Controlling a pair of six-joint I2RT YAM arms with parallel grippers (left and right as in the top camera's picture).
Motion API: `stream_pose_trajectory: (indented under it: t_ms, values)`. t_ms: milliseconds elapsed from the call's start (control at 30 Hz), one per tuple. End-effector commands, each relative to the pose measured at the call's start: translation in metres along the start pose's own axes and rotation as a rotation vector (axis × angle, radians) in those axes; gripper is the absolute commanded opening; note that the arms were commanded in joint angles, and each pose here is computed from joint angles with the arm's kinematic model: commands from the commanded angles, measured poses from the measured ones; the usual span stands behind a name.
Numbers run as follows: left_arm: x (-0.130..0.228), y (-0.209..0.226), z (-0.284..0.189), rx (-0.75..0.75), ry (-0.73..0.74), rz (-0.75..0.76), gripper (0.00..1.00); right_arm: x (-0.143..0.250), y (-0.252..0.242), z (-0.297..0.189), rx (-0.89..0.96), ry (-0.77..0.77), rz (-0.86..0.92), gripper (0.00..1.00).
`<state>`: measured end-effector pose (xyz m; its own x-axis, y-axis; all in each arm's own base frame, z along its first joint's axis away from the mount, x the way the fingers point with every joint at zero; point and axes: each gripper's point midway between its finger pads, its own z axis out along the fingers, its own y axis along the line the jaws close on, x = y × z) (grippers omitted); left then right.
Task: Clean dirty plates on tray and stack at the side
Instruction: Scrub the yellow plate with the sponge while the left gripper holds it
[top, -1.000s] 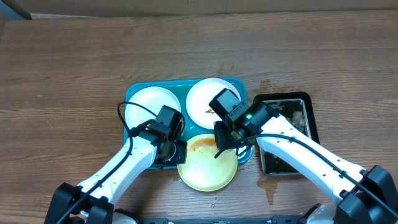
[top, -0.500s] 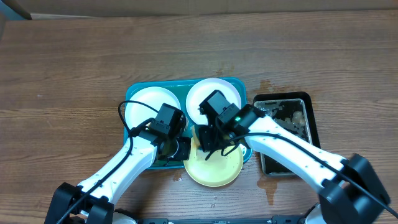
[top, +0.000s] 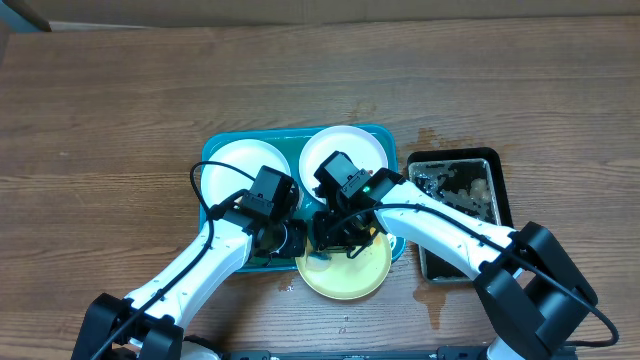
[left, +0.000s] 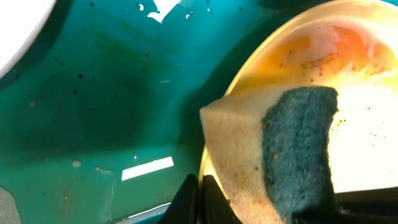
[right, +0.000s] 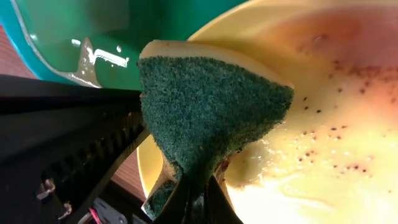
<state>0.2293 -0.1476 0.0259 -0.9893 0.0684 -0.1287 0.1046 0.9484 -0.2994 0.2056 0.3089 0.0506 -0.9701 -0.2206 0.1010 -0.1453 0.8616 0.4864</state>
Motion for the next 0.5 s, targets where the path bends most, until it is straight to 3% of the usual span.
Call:
stream_pose_trajectory:
  t_ms: [0, 467]
  values:
    - [0.003, -0.003, 0.002, 0.013, 0.014, 0.021, 0.04, 0.004, 0.002, 0.006, -0.013, 0.027, 0.005, 0.04]
    - [0.005, -0.002, 0.002, 0.010, 0.022, 0.019, 0.04, -0.002, -0.029, 0.022, 0.107, 0.023, 0.119, 0.04]
